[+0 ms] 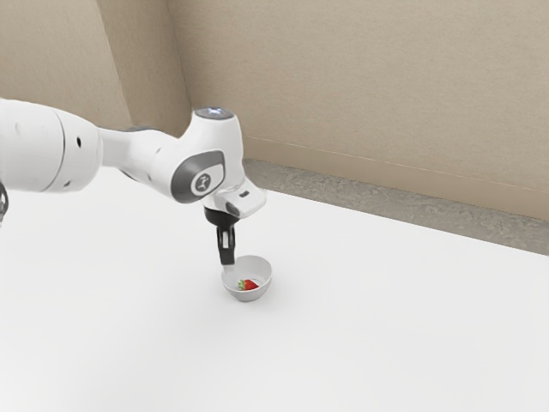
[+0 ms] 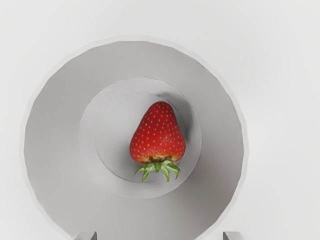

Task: Take strawberry from the bowl

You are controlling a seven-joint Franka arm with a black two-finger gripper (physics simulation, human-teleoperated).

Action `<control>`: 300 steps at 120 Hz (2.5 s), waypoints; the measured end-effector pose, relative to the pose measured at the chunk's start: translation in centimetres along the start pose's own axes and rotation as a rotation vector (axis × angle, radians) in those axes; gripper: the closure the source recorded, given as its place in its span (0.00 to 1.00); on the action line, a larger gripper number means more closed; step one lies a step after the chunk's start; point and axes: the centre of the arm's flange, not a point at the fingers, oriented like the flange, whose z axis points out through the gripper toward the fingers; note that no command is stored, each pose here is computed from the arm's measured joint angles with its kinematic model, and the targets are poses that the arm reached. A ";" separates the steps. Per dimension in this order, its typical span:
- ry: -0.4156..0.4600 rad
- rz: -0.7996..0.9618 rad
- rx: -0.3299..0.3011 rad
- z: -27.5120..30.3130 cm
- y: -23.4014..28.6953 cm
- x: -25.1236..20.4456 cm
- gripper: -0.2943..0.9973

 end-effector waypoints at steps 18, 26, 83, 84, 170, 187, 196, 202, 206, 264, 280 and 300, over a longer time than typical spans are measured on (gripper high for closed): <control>0.002 0.034 0.008 0.8 -0.7 -0.2 0.59; 0.004 0.047 0.007 1.3 -0.9 -0.3 0.59; 0.054 0.097 -0.029 2.8 -1.0 1.4 0.58; 0.054 0.097 -0.030 2.8 -1.0 1.5 0.58; 0.052 0.133 -0.082 7.4 -1.3 3.1 0.57; 0.052 0.135 -0.088 8.1 -1.3 3.2 0.57; 0.054 0.133 -0.093 8.5 -1.3 3.2 0.57; 0.055 0.131 -0.096 8.7 -1.4 3.2 0.59; 0.056 0.132 -0.095 8.7 -1.4 3.2 0.61; 0.121 0.218 0.026 -5.1 3.5 5.8 0.79; 0.132 0.317 -0.002 -6.5 9.4 10.0 0.80; 0.122 0.393 -0.060 -4.0 14.2 14.9 0.80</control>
